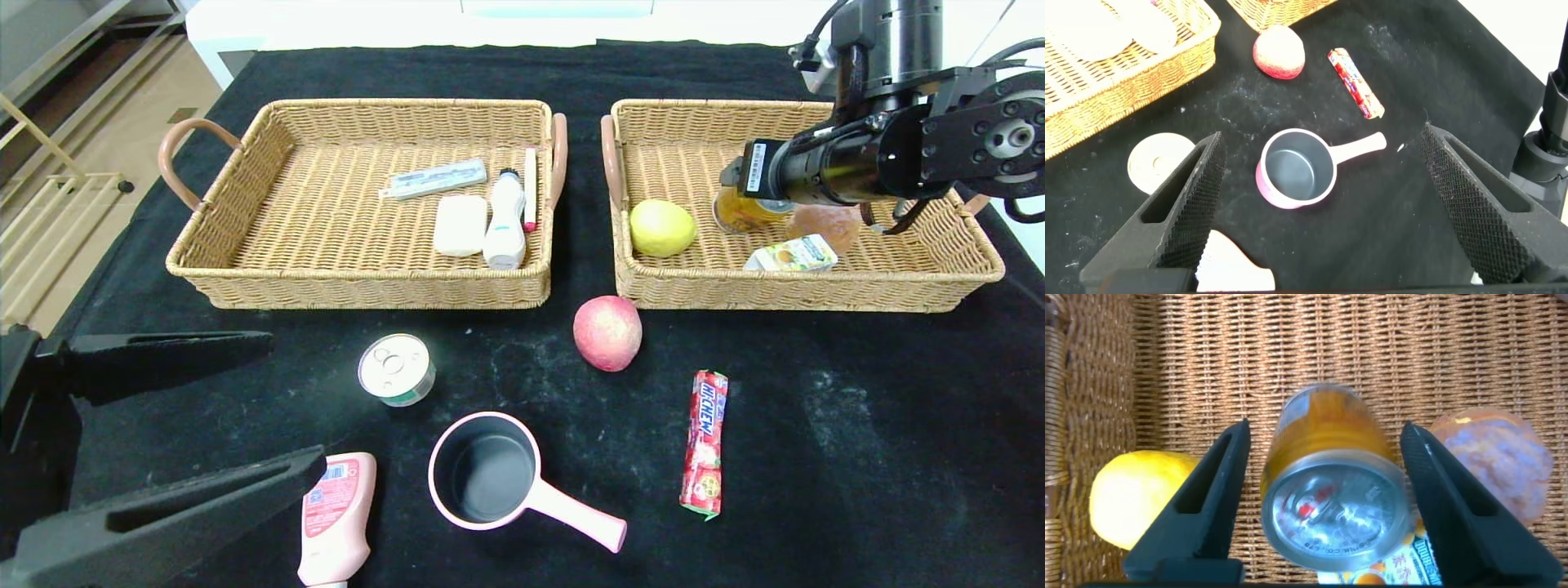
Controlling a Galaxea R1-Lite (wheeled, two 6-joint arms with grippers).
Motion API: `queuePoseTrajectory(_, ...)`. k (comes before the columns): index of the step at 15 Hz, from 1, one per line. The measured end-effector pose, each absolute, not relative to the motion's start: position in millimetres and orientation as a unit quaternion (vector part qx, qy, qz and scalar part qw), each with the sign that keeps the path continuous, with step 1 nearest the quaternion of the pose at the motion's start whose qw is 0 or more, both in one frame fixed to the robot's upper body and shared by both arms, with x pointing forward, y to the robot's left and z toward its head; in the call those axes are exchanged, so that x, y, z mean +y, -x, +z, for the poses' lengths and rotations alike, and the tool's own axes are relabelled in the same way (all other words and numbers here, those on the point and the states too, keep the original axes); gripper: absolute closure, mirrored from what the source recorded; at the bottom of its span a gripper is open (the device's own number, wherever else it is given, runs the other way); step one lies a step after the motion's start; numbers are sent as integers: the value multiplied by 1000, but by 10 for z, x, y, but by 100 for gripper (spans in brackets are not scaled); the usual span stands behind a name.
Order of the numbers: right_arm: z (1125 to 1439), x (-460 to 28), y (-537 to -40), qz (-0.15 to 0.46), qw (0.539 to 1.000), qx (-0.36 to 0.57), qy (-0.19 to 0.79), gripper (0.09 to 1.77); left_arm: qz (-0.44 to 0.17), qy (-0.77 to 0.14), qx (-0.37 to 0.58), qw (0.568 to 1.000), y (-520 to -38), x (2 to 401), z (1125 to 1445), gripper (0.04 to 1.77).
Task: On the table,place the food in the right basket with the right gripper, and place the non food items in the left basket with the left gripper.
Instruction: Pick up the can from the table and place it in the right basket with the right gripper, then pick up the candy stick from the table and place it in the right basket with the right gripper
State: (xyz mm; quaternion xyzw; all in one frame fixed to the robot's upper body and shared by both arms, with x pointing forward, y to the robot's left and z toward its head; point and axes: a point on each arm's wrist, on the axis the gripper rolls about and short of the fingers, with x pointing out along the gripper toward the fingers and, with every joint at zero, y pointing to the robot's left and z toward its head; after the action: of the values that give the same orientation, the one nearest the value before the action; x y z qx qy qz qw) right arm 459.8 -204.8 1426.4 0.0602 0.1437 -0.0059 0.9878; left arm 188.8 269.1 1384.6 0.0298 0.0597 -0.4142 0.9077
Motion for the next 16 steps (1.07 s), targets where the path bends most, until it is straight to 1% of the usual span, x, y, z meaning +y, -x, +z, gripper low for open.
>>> queuePoseTrajectory(4,14260,-2045,-4594,-6,987,146,-59,35,-415,-30,60,907,-1888,2690,13844,9)
queuePoseTrajectory(7,14310,-2033,-4524,-1,988,144,-60,29,-415,-30,61,907,-1888,2690,13840,9)
queuePoseTrajectory(13,14460,-1938,-3949,14,981,190,-28,21,-416,-33,59,907,-1881,2693,13841,9)
queuePoseTrajectory(16,14451,-1980,-3689,21,978,208,-29,19,-415,-34,57,907,-1870,2700,13845,9)
